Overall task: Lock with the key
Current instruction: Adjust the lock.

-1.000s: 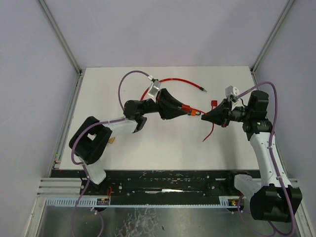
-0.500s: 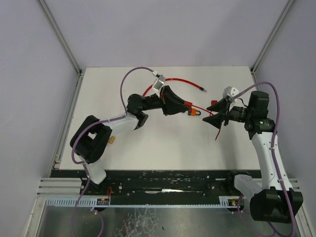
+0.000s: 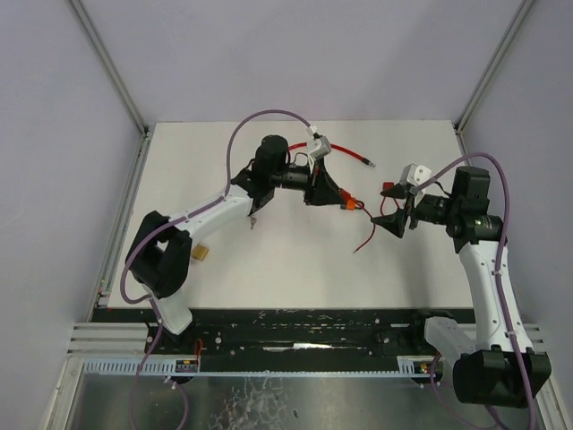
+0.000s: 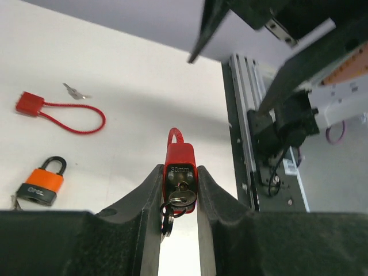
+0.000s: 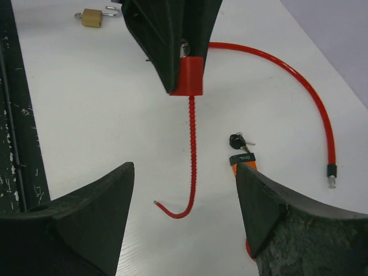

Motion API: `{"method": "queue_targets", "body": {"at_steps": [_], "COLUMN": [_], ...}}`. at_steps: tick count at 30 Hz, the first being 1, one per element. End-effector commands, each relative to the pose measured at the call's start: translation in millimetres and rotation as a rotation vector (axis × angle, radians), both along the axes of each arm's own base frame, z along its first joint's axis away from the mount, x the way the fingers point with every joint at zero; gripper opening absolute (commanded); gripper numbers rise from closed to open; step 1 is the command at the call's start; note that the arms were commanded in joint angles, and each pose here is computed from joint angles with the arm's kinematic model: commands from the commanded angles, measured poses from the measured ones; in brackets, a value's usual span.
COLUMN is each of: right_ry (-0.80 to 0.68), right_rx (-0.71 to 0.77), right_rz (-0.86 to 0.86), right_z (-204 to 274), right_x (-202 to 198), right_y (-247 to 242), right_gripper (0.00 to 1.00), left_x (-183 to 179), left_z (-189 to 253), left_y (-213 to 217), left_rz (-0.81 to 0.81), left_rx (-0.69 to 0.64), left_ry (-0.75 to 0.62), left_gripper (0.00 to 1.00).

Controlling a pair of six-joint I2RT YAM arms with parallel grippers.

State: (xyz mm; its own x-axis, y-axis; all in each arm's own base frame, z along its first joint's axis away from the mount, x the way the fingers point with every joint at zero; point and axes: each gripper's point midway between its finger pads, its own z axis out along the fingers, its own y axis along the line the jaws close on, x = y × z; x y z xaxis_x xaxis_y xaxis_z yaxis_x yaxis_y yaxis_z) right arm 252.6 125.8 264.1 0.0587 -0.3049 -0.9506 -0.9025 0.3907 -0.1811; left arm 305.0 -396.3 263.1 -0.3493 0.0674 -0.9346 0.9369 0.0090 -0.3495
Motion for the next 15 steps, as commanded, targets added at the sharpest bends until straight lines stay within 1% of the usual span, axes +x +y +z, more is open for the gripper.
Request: {"method": "queue_targets", "body": {"at_steps": [1, 9, 15], "right_ry": [0.046, 0.148, 0.191], "right_rx": [0.039, 0.034, 0.007], "right_rz": [0.068, 0.07, 0.099], "right_z": [-2.7, -26.2, -38.4], "right_x": [-4.3, 5.0, -0.9], "right_y": [11.9, 32.4, 38.5], "right_gripper": [0.76, 0.72, 0.68], "left_x": [-35.4, -49.9, -48.1], "left_z": [-3.6, -4.9, -3.4], "left_y": [1.5, -16.2, -16.9], "left_rz": [-0.123, -0.158, -0.14], "left_rx": [0.035, 0.078, 0.085], "left_ry": [-0.173, -0.175, -0.178], "left_gripper": [0.0, 0.0, 0.0]}}
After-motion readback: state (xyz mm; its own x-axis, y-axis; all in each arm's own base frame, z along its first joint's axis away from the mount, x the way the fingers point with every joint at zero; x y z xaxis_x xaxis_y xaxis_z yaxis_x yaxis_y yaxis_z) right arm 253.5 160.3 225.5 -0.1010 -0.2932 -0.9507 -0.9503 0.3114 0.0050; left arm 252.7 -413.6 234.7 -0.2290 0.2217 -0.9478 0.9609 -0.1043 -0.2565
